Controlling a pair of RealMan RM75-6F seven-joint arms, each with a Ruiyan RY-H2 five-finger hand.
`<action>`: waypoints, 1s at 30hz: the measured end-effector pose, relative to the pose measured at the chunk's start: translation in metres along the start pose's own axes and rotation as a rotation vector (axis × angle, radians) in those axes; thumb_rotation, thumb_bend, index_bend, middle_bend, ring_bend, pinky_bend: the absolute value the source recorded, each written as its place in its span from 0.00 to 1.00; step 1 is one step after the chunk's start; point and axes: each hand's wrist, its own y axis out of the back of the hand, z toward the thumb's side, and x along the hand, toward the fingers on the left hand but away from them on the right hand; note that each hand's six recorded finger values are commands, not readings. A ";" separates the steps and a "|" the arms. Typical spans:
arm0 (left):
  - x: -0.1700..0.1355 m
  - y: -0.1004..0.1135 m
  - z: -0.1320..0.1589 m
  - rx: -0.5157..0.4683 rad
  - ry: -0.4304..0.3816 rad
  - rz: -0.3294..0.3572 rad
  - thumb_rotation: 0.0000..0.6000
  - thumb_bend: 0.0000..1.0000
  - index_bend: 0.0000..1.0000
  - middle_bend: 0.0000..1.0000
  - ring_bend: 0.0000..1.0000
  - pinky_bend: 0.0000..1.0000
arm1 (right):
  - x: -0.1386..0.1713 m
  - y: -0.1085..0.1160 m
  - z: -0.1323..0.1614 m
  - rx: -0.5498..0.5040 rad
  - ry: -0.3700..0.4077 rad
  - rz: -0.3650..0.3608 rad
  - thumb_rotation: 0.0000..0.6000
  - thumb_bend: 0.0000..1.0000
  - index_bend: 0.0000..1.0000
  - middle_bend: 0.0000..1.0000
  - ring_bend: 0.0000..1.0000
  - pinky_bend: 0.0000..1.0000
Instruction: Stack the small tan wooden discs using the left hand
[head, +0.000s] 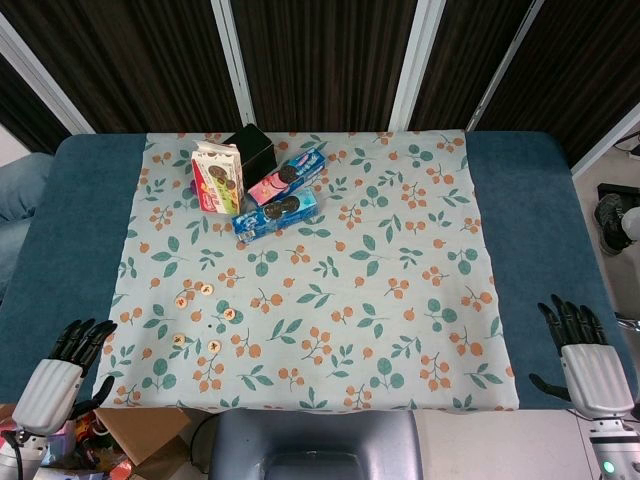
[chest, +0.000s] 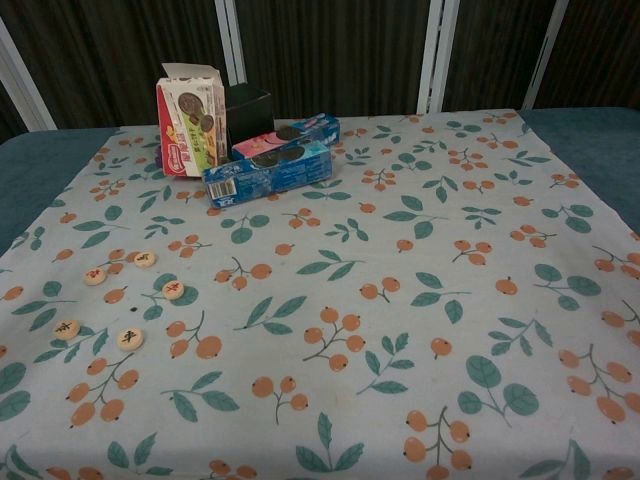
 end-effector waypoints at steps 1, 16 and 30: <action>0.000 -0.001 0.000 0.000 -0.001 -0.002 1.00 0.44 0.04 0.08 0.00 0.00 | 0.000 0.000 0.000 -0.001 0.000 0.000 1.00 0.19 0.00 0.00 0.00 0.00; 0.028 -0.029 0.006 -0.085 0.010 0.038 1.00 0.45 0.33 1.00 1.00 1.00 | -0.002 0.001 0.001 -0.015 0.003 -0.001 1.00 0.19 0.00 0.00 0.00 0.00; 0.069 -0.093 0.003 -0.212 0.135 -0.062 1.00 0.45 0.38 1.00 1.00 1.00 | -0.005 -0.004 0.003 -0.009 0.002 0.012 1.00 0.19 0.00 0.00 0.00 0.00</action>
